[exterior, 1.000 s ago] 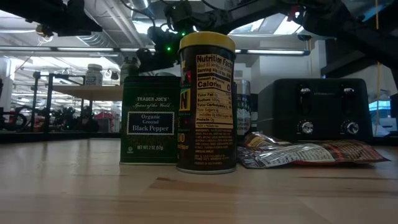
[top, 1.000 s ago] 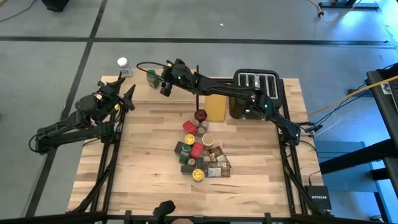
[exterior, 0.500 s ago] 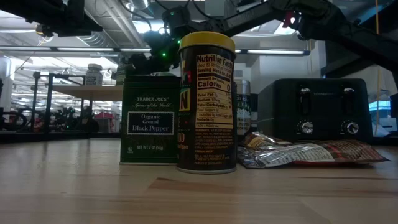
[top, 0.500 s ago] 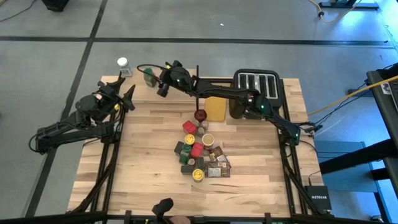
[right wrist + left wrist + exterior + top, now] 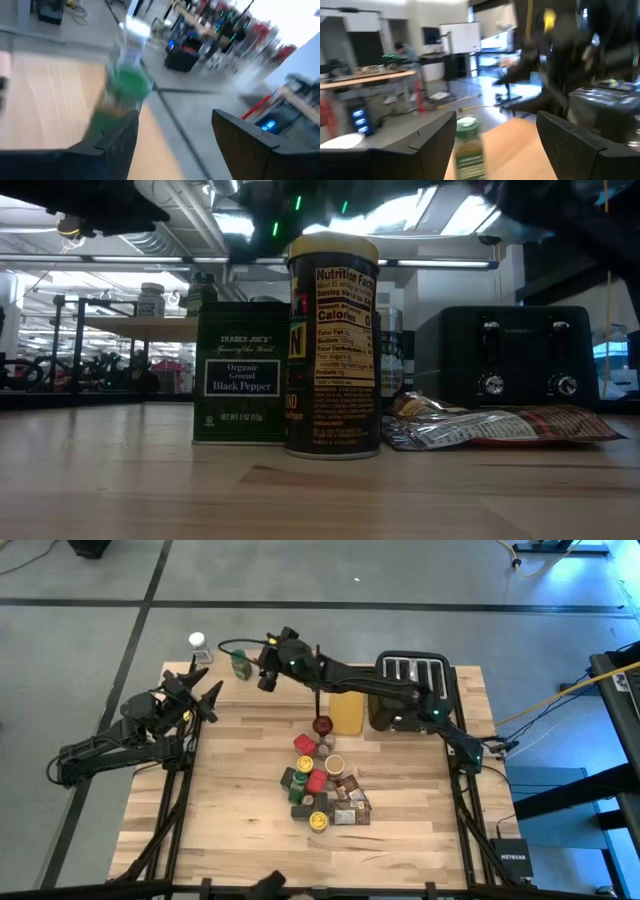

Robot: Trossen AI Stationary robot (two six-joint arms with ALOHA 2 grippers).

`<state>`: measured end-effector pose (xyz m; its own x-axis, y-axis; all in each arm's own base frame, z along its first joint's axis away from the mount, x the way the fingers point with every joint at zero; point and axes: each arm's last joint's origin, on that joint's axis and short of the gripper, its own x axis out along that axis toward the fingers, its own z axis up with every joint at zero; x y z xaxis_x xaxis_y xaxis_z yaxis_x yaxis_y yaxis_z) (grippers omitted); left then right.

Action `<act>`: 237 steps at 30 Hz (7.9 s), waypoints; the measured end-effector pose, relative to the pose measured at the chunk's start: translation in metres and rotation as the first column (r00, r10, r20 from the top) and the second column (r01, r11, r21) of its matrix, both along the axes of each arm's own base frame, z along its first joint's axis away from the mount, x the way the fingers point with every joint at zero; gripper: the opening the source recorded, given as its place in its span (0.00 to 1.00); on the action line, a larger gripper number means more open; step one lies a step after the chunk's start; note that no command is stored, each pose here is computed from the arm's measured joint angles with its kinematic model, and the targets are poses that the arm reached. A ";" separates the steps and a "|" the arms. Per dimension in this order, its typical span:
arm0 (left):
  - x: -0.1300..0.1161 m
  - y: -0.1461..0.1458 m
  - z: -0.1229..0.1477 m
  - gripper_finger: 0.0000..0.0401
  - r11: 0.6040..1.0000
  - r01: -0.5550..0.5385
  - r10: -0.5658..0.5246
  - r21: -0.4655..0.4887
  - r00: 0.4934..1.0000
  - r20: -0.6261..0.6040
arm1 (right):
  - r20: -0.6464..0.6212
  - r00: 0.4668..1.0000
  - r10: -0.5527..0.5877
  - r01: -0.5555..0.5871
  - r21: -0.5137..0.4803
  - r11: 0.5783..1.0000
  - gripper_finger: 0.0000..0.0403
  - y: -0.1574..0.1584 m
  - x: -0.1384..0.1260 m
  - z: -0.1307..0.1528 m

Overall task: Shelf spices
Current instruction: Put the bottom green seasoning bottle on the shelf

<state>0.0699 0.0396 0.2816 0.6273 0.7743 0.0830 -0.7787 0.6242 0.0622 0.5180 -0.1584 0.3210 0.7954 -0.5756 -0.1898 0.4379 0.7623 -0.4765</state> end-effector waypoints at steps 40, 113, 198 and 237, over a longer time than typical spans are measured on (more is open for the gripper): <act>0.110 0.063 -0.060 0.67 0.975 -0.176 0.130 -0.136 0.947 -0.295 | -0.143 0.984 -0.109 0.107 -0.020 0.994 0.64 0.046 -0.142 0.149; 0.109 0.160 0.131 0.67 0.810 -0.407 0.000 -0.423 0.721 -0.692 | -0.197 0.978 -0.069 0.065 -0.024 0.998 0.64 -0.052 -0.183 0.147; 0.078 0.190 0.092 0.53 0.446 -0.668 0.208 -0.596 0.725 -0.657 | -0.135 0.865 0.483 -0.447 0.232 0.864 0.64 -0.088 -0.221 0.130; 0.076 0.197 0.086 0.64 0.442 -0.702 0.189 -0.559 0.682 -0.707 | -0.128 0.848 0.515 -0.480 0.227 0.847 0.64 -0.087 -0.221 0.130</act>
